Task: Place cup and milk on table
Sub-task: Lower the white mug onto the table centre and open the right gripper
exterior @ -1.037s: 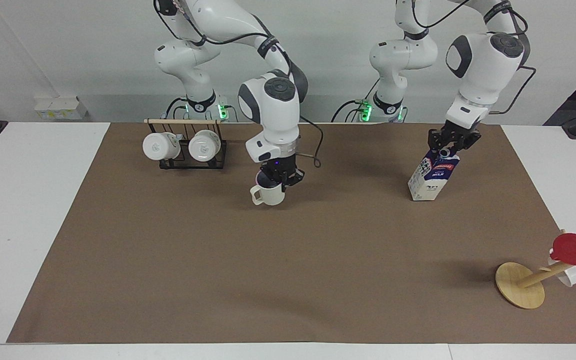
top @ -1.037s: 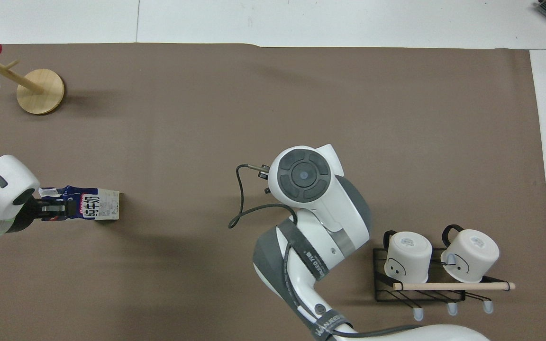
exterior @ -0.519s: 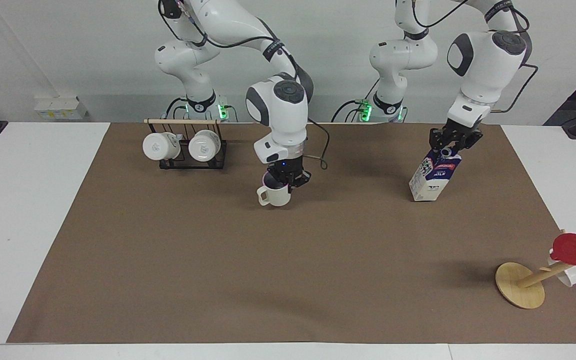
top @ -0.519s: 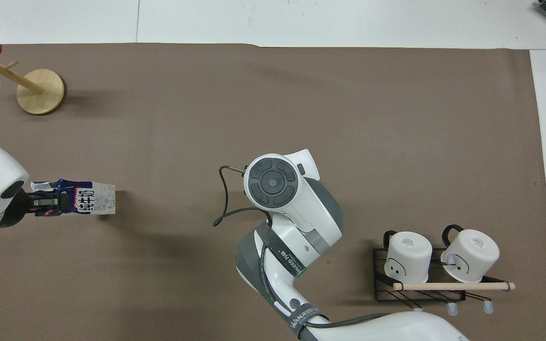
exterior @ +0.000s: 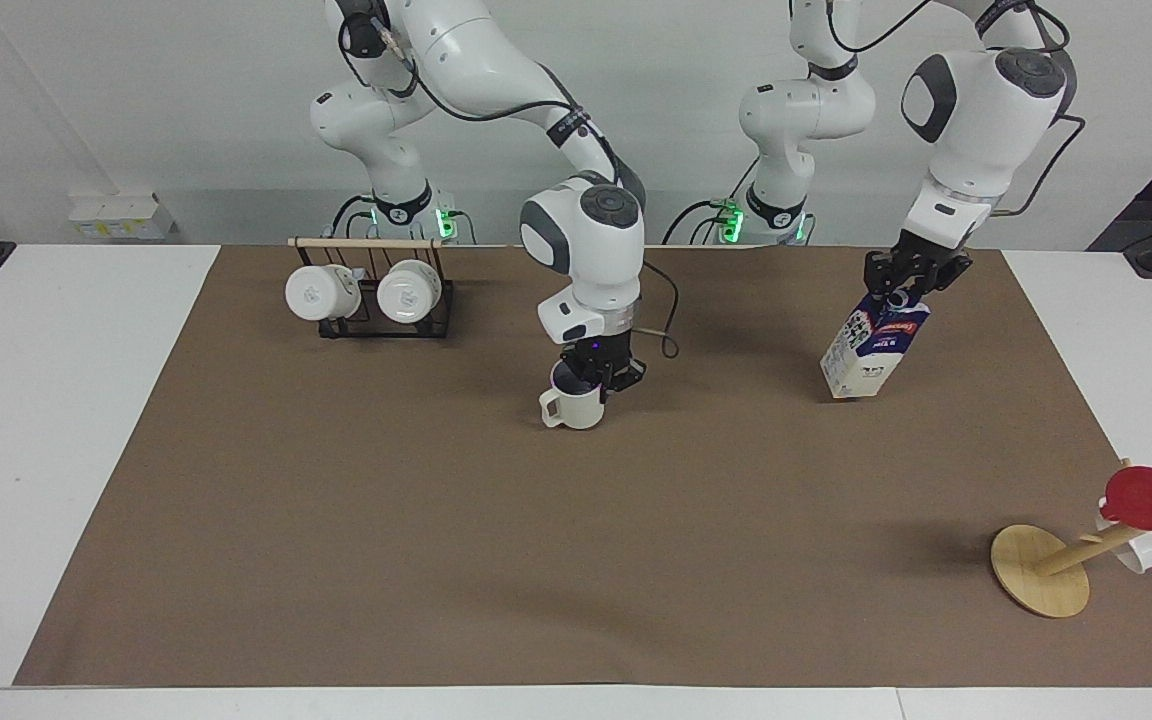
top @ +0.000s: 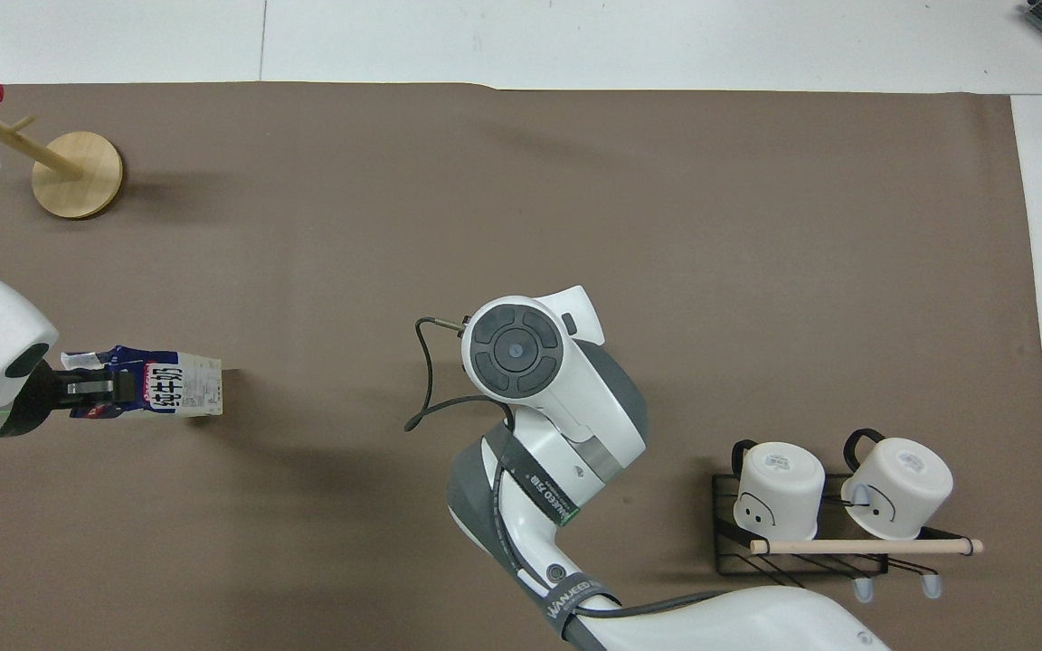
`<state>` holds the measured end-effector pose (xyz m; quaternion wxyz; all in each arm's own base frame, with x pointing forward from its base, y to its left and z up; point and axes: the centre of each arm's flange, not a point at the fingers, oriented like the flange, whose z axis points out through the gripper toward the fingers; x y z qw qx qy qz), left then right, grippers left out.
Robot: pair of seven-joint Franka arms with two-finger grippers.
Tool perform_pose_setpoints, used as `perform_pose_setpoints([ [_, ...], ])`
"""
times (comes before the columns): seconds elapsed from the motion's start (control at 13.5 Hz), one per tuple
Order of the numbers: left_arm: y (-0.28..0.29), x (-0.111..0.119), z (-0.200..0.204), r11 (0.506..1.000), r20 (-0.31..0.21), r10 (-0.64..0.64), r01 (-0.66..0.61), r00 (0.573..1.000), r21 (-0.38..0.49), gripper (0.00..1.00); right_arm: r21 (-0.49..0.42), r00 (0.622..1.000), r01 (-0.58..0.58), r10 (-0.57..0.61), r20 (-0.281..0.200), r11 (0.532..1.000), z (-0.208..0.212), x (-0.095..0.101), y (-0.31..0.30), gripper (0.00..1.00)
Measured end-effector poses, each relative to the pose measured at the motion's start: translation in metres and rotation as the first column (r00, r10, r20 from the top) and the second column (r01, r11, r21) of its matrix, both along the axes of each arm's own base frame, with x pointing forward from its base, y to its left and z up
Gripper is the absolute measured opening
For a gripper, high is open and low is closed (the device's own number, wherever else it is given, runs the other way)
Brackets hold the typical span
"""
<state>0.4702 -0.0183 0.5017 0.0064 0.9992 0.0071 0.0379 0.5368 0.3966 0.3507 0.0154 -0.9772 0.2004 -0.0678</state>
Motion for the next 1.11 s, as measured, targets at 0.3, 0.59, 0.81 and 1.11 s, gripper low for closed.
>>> perform_pose_setpoints([
  [0.3, -0.001, 0.001, 0.006, 1.000, -0.009, 0.012, -0.012, 1.000, -0.001, 0.48, 0.001, 1.000, 0.005, -0.005, 0.003, 1.000, 0.001, 0.003, -0.003, 0.59],
  [0.59, -0.035, -0.001, 0.018, 0.999, -0.032, 0.046, -0.047, 0.998, -0.004, 0.48, 0.017, 0.998, -0.048, 0.048, 0.050, 0.999, 0.035, 0.015, -0.013, 1.00],
  [0.81, -0.094, -0.010, 0.027, 0.996, -0.033, 0.092, -0.092, 0.995, -0.011, 0.48, 0.003, 0.991, -0.114, 0.114, 0.068, 0.993, 0.106, 0.025, -0.060, 1.00],
  [1.11, -0.161, -0.028, 0.034, 0.993, -0.025, 0.116, -0.116, 0.993, -0.023, 0.48, -0.048, 0.972, -0.231, 0.233, 0.030, 0.972, 0.175, 0.030, -0.151, 1.00],
])
